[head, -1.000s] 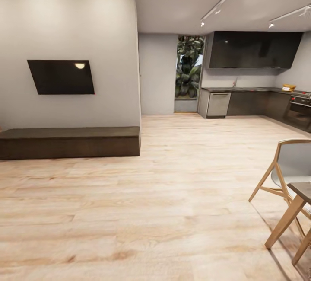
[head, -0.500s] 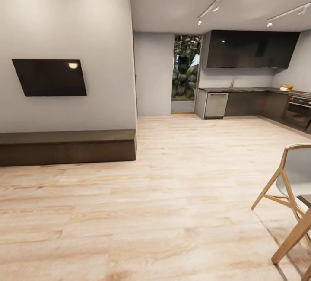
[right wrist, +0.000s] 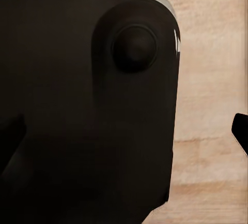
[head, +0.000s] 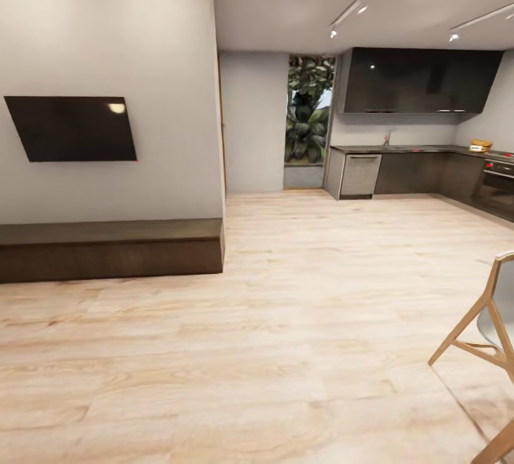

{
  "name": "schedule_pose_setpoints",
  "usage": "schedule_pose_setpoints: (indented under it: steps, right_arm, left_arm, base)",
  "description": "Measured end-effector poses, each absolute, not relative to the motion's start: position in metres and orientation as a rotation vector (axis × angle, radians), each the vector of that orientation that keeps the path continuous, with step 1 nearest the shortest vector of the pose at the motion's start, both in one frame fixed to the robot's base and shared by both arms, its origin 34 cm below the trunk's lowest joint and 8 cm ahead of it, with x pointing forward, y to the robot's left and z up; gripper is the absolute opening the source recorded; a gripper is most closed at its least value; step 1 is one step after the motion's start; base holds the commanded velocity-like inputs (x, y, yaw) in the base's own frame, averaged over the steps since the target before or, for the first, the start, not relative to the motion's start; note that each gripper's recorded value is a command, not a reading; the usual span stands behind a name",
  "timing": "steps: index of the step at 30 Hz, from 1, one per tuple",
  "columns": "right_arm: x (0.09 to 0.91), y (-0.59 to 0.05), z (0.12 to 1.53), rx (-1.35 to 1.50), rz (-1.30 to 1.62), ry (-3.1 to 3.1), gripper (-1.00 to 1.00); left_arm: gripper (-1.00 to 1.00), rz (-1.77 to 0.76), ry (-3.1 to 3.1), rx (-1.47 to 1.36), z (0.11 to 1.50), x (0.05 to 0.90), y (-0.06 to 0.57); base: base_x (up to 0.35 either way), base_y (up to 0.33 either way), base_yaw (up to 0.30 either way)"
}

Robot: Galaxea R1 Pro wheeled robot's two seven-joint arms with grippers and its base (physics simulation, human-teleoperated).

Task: In the kitchen, take the popcorn bag from the countertop, put it into the microwave, and heat it until the popcorn is cooked so the cooked popcorn ends up inside the bag.

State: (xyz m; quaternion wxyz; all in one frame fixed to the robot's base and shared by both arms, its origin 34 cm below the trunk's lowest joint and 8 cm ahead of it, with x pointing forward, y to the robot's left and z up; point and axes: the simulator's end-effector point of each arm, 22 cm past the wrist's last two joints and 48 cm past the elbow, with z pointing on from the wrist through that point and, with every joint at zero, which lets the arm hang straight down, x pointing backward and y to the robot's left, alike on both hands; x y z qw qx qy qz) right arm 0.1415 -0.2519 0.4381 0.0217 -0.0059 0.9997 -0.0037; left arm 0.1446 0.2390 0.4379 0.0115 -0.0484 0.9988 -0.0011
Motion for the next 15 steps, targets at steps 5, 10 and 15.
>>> schedule_pose_setpoints:
  steps: [5, 10, 15]
  right_arm:
    - [0.1419, -0.252, 0.4381, -0.012, -0.012, 3.096, 1.0]
    - [0.1421, -0.2521, 0.4381, -0.005, -0.012, 3.095, 1.0]
    - [0.1421, -0.2521, 0.4381, 0.0, -0.013, 3.095, 1.0]
  left_arm:
    - [1.0, -0.004, 3.116, -0.148, 0.4379, 0.1445, 0.2385]
    - [1.0, -0.005, 3.114, -0.15, 0.4379, 0.1448, 0.2383]
    - [1.0, -0.004, 3.114, -0.149, 0.4379, 0.1448, 0.2389]
  base:
    - [0.326, 0.0, 0.0]
    - [0.326, 0.0, 0.0]
    - [0.326, 0.0, 0.0]
